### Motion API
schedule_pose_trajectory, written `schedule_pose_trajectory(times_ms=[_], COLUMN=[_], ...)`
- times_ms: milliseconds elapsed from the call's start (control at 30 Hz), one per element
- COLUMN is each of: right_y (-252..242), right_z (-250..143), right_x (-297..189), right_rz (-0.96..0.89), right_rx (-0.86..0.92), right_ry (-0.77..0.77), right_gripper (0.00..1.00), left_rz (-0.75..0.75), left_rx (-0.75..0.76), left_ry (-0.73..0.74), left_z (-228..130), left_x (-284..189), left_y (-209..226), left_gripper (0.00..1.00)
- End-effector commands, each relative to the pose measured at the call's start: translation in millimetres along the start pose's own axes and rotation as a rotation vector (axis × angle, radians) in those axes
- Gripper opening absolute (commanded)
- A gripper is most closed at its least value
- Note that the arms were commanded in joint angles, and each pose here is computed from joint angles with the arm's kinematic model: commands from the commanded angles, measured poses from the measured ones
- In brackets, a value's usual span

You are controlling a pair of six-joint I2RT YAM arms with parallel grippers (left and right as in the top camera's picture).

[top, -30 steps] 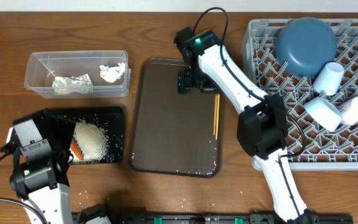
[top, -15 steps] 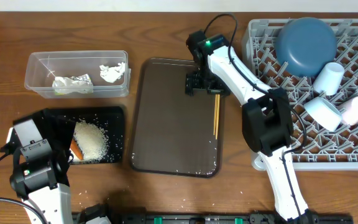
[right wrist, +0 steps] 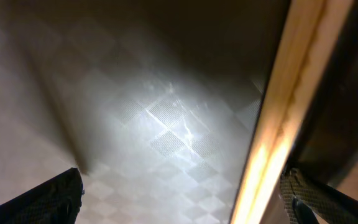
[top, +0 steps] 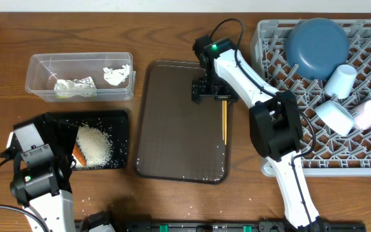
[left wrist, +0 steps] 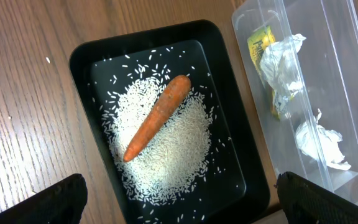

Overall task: Sort waste into correct bins and load items into the dishwasher rack
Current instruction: 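Lower the right gripper and grasp the chopsticks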

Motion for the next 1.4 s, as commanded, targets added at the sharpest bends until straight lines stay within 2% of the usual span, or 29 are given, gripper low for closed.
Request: schedule_pose_trajectory(times_ms=[0,233,533,800,1200,1367], right_y=[4.5,14.6,21.2,17.8,19.7,19.3], right_z=[2.7,-1.5,0.7,2.8,-0.5,-0.8], right_x=[-20.1,-44.4,-13.5,-12.1,-60.0,-59.5], right_rz=[0.023,0.058,0.067,0.066,0.116,0.115], right_rx=[-0.019,-0.095,-0.101,-0.087,-0.105,-0.104], right_ry=[-0.038,-0.089,-0.099,-0.097,-0.165,-0.165], right_gripper=[0.99,0.99,0.99,0.99,0.99,0.99], left_rz=[0.010,0.010,0.010,0.010,0.010,0.010], left_rx=[-0.016,-0.016,-0.016,-0.016,-0.016,-0.016], left_ry=[-0.002,-0.002,-0.002,-0.002,-0.002,-0.002], left_z=[0.7,0.7,0.7,0.7,0.7,0.7], left_x=[0.6,0.6,0.6,0.6,0.6,0.6], left_y=[2.1,2.1,2.1,2.1,2.1,2.1], left_gripper=[1.00,1.00,1.00,1.00,1.00,1.00])
Point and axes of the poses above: each gripper's point midway between its finger pads, its own x axis out along the fingers, its own y axis along the line the jaws close on, z = x × y, the point moved 4 cm from there along -x, back along the fingers, and after that the axes turned 8 degrees about x, right-handed, at the moved point
